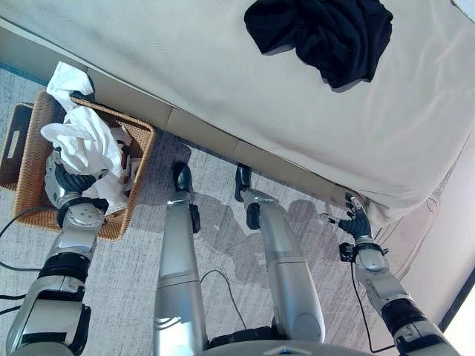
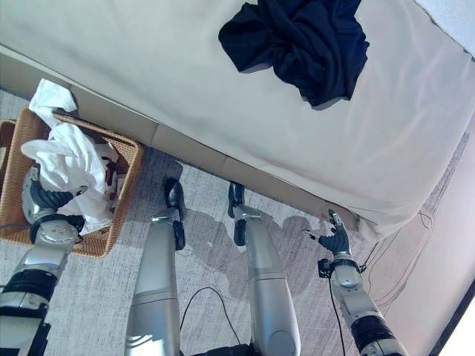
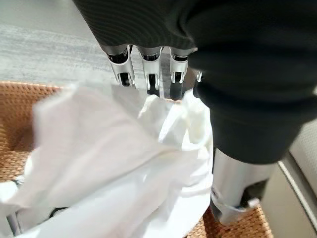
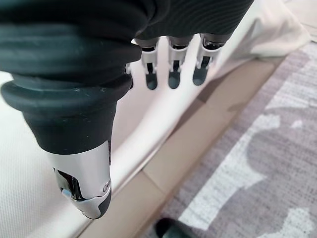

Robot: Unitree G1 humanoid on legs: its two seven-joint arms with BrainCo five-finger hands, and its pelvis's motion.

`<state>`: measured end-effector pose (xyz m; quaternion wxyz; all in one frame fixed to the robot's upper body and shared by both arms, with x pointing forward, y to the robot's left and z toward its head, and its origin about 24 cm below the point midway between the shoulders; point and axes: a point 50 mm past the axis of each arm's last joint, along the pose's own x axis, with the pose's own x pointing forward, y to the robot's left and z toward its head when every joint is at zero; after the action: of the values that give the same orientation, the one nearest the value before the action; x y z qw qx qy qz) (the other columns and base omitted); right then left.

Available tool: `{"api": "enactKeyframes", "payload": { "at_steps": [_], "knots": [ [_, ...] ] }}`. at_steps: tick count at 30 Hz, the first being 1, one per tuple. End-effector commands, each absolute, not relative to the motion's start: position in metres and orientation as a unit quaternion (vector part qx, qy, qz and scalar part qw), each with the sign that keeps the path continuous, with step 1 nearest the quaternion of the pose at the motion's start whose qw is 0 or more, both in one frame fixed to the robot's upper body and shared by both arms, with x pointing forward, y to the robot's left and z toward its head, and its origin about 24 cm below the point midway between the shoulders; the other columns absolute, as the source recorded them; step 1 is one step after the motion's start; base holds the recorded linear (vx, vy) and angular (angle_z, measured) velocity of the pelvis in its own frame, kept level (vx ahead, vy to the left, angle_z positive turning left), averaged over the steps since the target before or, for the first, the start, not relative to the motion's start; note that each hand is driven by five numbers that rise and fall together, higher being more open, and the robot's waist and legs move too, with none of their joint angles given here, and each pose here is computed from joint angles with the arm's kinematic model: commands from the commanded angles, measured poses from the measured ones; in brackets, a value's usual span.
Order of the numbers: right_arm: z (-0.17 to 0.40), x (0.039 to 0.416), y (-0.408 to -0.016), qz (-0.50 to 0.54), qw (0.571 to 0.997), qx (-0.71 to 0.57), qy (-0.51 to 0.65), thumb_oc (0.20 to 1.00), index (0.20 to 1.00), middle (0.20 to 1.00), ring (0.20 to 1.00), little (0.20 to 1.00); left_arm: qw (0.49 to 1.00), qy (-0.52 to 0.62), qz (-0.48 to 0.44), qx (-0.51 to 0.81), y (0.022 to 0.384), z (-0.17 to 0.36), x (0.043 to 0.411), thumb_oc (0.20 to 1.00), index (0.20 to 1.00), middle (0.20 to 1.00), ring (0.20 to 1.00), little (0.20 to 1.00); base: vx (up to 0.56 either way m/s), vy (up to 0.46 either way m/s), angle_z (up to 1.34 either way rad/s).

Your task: Pick up clothes into the bucket

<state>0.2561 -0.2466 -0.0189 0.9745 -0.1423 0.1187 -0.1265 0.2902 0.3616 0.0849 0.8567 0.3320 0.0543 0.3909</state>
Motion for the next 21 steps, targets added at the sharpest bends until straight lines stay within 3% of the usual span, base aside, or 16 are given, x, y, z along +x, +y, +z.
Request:
{"api": "enactKeyframes", "payload": {
  "at_steps": [1,5,6,10,12,13,16,21],
  "knots": [
    [-0.001,0.256,-0.258,-0.156,0.976,-0.128,0.079,1.0,1.0,1.0,1.0,1.0,0.842,0.083,0.444,0.297,0.381,0.076,0.272,1.0,1.0,1.0,1.0,1.0,0.0,0.0,0.0],
    [0.026,0.265,-0.254,-0.174,0.98,-0.094,0.015,1.0,1.0,1.0,1.0,1.0,0.848,0.105,0.473,0.214,0.378,0.055,0.263,1.0,1.0,1.0,1.0,1.0,0.0,0.001,-0.01],
    [0.055,0.271,-0.253,-0.19,0.978,-0.074,-0.055,1.0,1.0,1.0,1.0,1.0,0.85,0.125,0.489,0.152,0.373,0.036,0.255,1.0,1.0,1.0,1.0,1.0,-0.01,-0.002,-0.06],
    [0.095,0.271,-0.25,-0.212,0.962,-0.081,-0.153,1.0,1.0,1.0,1.0,1.0,0.857,0.129,0.492,0.084,0.356,0.017,0.25,1.0,1.0,1.0,1.0,1.0,-0.01,-0.016,-0.06],
    [0.116,0.269,-0.248,-0.223,0.947,-0.104,-0.207,1.0,1.0,1.0,1.0,1.0,0.86,0.094,0.497,0.064,0.345,0.02,0.251,1.0,1.0,1.0,1.0,1.0,-0.04,-0.037,0.01],
    [0.13,0.269,-0.244,-0.227,0.937,-0.091,-0.248,1.0,1.0,1.0,1.0,1.0,0.862,0.016,0.505,0.048,0.329,0.035,0.256,1.0,1.0,1.0,1.0,1.0,0.0,-0.053,0.06],
    [0.137,0.271,-0.243,-0.232,0.93,-0.101,-0.266,1.0,1.0,1.0,1.0,1.0,0.859,-0.026,0.511,0.023,0.314,0.037,0.252,1.0,1.0,1.0,1.0,1.0,-0.04,-0.102,0.25],
    [0.143,0.28,-0.243,-0.244,0.926,-0.11,-0.267,1.0,1.0,1.0,1.0,1.0,0.899,-0.113,0.42,-0.049,0.277,0.058,0.262,1.0,1.0,1.0,1.0,1.0,0.02,-0.082,0.19]
  ]
}}
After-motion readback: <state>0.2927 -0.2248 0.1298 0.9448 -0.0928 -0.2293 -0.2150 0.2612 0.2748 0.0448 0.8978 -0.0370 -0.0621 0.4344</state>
